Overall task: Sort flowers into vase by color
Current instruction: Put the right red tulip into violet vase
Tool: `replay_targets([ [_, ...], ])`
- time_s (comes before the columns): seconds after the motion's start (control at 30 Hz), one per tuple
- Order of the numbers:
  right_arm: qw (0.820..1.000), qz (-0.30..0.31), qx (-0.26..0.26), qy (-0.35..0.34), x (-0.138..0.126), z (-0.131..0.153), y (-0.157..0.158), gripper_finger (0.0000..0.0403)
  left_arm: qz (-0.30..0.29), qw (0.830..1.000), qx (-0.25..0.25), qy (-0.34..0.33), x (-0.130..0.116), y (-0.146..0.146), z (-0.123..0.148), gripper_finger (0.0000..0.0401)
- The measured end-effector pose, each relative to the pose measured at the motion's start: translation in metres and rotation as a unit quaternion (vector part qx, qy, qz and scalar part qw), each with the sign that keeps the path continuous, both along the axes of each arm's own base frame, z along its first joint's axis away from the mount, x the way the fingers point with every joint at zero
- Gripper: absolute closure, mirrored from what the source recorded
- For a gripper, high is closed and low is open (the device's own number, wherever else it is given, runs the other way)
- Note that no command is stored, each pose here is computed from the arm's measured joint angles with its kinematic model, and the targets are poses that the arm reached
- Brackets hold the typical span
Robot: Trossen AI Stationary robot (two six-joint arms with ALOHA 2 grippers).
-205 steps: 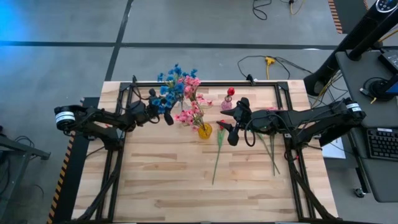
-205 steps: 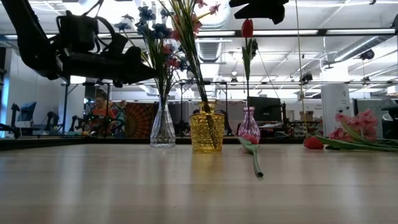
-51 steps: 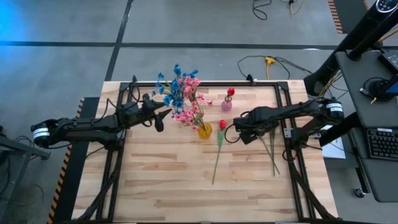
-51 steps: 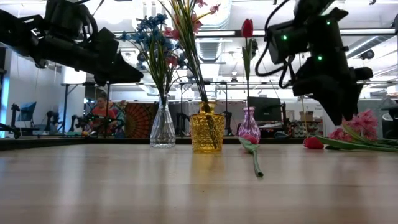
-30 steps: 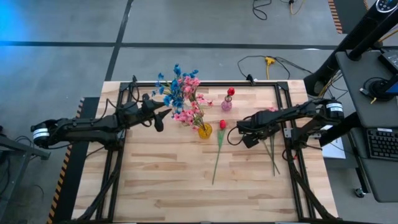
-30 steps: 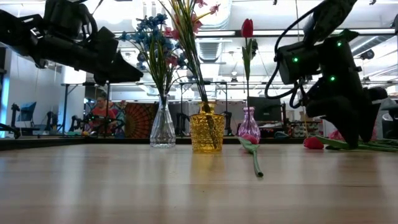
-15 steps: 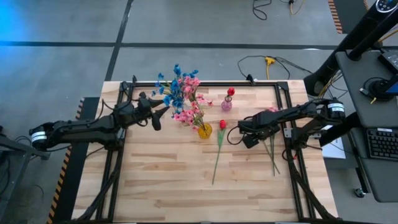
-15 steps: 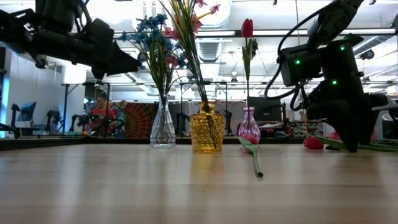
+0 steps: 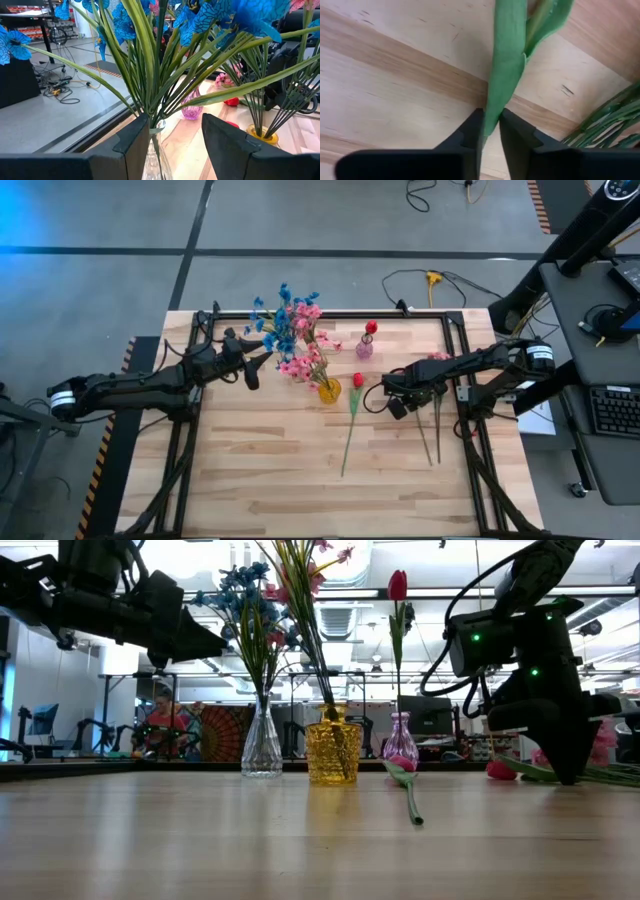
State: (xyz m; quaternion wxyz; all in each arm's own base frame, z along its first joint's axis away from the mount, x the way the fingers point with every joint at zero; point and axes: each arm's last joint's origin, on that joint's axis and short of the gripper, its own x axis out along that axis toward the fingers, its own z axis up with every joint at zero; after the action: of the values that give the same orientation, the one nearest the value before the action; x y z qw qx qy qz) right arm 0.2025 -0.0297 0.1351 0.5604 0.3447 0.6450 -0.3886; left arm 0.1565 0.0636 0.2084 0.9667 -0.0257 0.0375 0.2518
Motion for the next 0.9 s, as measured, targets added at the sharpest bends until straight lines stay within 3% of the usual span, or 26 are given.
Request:
replay_targets([
  [0.2, 1.0, -0.004, -0.006, 0.0, 0.0, 0.0, 0.0, 0.0384, 0.0, 1.0, 0.0, 0.001, 0.0, 0.0, 0.0, 0.0234],
  [0.5, 0.999, -0.016, -0.027, -0.017, -0.001, 0.005, -0.001, 0.0389, 0.0, 1.0, -0.007, 0.02, 0.003, 0.001, -0.006, 0.0234],
  [0.9, 0.989, -0.024, -0.053, -0.136, -0.011, 0.048, 0.0, 0.039, 0.002, 1.0, -0.007, 0.026, 0.003, 0.001, -0.007, 0.0234],
])
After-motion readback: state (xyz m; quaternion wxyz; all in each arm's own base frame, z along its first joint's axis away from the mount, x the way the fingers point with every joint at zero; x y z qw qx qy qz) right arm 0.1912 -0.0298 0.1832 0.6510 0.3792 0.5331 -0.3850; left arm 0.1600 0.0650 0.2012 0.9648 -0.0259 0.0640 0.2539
